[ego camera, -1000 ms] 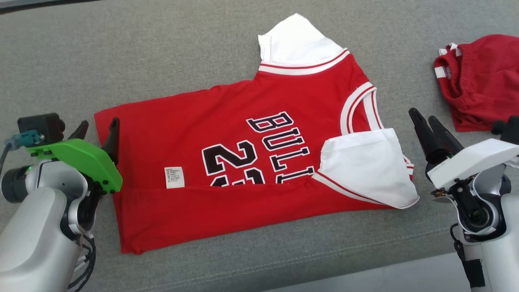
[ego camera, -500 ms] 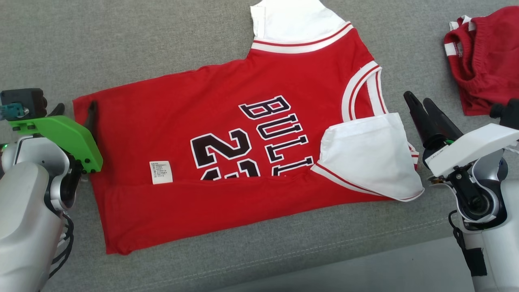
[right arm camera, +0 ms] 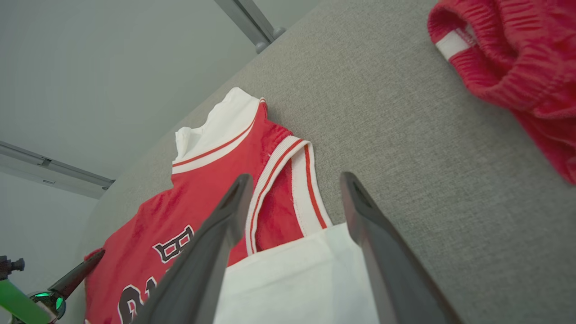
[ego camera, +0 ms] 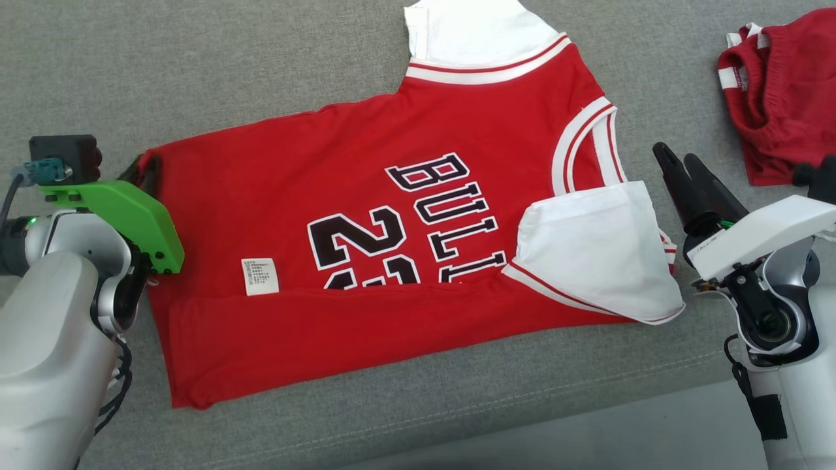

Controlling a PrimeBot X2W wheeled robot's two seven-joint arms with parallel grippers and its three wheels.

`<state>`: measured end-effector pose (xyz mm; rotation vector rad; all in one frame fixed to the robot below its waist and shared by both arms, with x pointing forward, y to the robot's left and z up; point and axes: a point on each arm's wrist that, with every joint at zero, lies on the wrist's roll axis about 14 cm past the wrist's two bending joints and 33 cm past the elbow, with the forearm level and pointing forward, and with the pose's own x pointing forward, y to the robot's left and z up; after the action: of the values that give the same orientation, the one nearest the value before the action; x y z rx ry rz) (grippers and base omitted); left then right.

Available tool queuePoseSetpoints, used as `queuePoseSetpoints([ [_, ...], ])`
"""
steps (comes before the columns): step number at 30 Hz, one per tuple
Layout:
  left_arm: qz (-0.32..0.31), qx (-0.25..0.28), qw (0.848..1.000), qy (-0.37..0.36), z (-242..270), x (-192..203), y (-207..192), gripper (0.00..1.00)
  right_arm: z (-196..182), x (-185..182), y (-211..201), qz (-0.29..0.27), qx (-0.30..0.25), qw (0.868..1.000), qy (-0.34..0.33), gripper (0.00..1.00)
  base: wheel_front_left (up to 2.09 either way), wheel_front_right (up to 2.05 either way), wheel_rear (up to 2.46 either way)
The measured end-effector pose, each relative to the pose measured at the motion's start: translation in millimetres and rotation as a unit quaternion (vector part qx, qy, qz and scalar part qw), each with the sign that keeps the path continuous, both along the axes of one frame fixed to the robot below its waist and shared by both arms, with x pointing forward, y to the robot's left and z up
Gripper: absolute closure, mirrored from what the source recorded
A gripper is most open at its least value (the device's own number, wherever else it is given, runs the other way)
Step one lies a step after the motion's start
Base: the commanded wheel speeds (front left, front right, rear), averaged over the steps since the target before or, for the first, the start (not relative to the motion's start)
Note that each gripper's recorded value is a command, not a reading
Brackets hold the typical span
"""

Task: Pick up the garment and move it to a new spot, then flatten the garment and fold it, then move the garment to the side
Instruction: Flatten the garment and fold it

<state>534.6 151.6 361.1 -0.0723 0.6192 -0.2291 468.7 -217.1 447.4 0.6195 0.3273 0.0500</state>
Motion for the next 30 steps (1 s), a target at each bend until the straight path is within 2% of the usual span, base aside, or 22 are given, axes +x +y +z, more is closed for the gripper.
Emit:
queuePoseSetpoints([
  [6, -0.007, -0.002, 1.0, -0.025, 11, -1, -1, 1.0, 8, 9, 2, 0.017, -0.021, 1.0, -0.007, 0.0, 0.0, 0.0, 0.0],
  [12, -0.023, -0.013, 0.997, -0.073, 34, -6, -10, 1.0, 25, 36, 8, 0.063, -0.082, 0.995, -0.012, 0.0, 0.0, 0.0, 0.0],
  [23, -0.029, -0.037, 0.991, -0.129, 56, -17, -23, 1.0, 54, 116, 36, 0.142, -0.183, 0.973, -0.006, 0.0, 0.0, 0.0, 0.0],
  [30, -0.025, -0.051, 0.988, -0.145, 63, -10, -30, 1.0, 40, 160, 55, 0.178, -0.24, 0.954, 0.027, 0.0, 0.0, 0.0, 0.0],
])
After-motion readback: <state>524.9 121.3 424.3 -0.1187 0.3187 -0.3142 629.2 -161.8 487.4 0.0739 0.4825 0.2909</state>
